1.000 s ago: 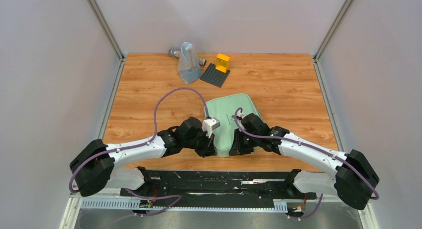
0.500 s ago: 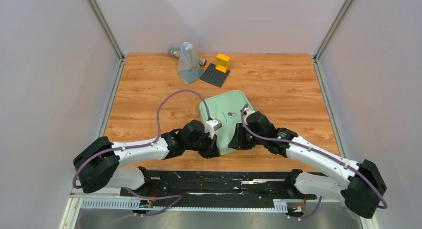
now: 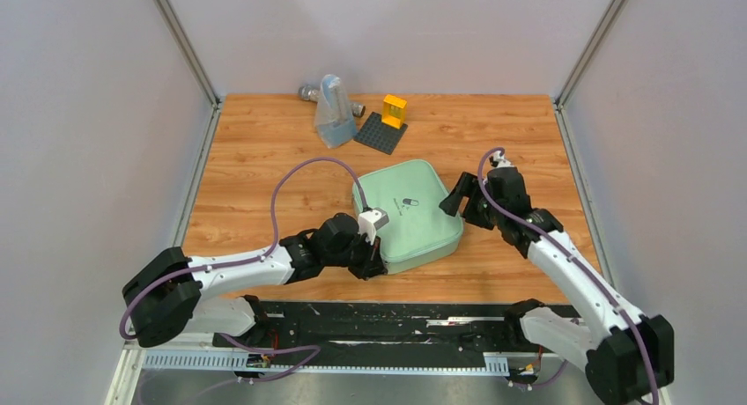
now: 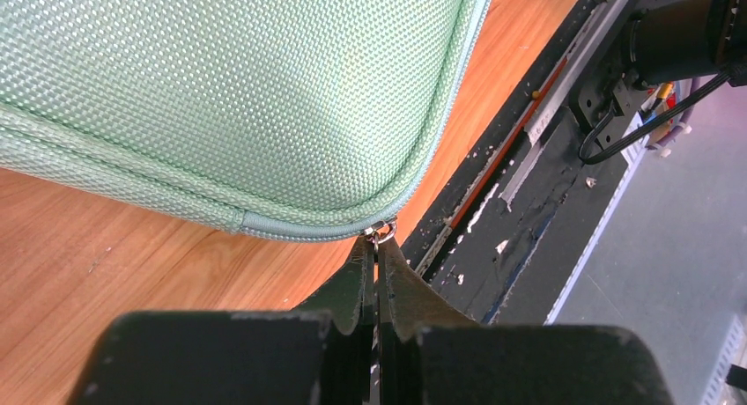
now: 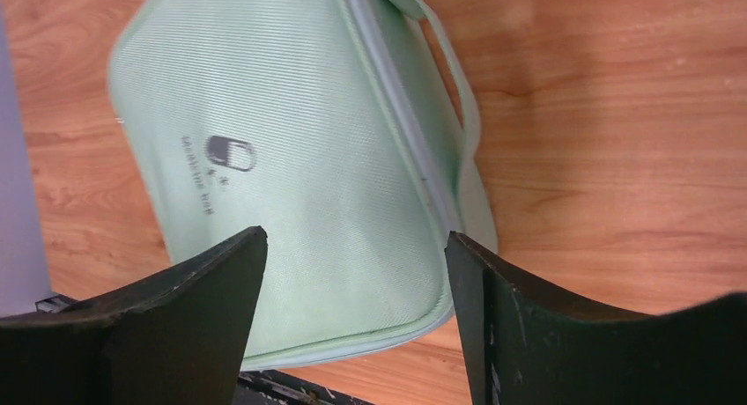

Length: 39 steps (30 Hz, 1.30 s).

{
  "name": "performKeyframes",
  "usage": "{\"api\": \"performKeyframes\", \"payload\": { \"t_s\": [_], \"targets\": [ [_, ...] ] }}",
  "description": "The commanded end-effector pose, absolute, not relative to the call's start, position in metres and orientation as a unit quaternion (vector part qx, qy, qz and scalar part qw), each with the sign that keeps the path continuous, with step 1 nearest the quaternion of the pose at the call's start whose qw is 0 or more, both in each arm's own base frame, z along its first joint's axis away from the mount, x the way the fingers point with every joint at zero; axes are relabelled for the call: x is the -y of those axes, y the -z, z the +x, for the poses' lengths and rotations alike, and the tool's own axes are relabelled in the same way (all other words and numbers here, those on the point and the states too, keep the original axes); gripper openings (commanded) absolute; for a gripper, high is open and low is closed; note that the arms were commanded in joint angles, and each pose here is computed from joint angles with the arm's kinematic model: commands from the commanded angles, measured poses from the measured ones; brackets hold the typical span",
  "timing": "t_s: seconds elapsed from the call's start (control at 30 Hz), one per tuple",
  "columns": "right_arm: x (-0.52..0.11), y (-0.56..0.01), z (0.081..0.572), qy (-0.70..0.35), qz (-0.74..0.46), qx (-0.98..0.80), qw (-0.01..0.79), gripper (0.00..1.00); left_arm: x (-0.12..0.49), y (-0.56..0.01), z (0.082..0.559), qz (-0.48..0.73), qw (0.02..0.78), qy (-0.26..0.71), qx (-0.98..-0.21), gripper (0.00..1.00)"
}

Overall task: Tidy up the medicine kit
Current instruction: Zip the medicine box at the center of the board.

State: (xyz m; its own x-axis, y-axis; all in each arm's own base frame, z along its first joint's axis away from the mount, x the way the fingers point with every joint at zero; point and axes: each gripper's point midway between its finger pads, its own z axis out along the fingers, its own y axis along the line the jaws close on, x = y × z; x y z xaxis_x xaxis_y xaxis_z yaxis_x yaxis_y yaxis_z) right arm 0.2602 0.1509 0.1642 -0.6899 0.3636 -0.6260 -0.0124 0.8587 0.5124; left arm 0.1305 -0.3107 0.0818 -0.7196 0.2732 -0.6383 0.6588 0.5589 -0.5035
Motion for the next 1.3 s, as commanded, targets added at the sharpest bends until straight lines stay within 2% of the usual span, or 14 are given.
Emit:
{"api": "performKeyframes", "payload": {
  "t_s": [0.0, 0.1, 0.2, 0.57, 0.73, 1.27],
  "targets": [
    [-0.159, -0.141, 0.260, -0.269, 0.083, -0.908, 0.310, 0.76, 0.318, -0.093, 0.137, 0.271, 0.274, 0.389, -0.837, 0.00],
    [-0.174, -0.133, 0.252, -0.304, 0.072, -0.912, 0.266, 0.72, 0.322, -0.096, 0.138, 0.275, 0.275, 0.396, -0.832, 0.00],
    [-0.190, -0.131, 0.242, -0.347, 0.070, -0.904, 0.240, 0.64, 0.325, -0.098, 0.141, 0.272, 0.278, 0.395, -0.832, 0.00],
    [-0.211, -0.127, 0.208, -0.374, 0.085, -0.895, 0.228, 0.55, 0.327, -0.122, 0.163, 0.213, 0.331, 0.390, -0.833, 0.00],
    [-0.217, -0.110, 0.195, -0.357, 0.074, -0.908, 0.207, 0.54, 0.322, -0.128, 0.165, 0.205, 0.343, 0.385, -0.832, 0.00],
    [-0.268, -0.131, 0.175, -0.396, -0.028, -0.896, 0.198, 0.53, 0.345, -0.130, 0.148, 0.261, 0.318, 0.415, -0.811, 0.00]
  ]
}}
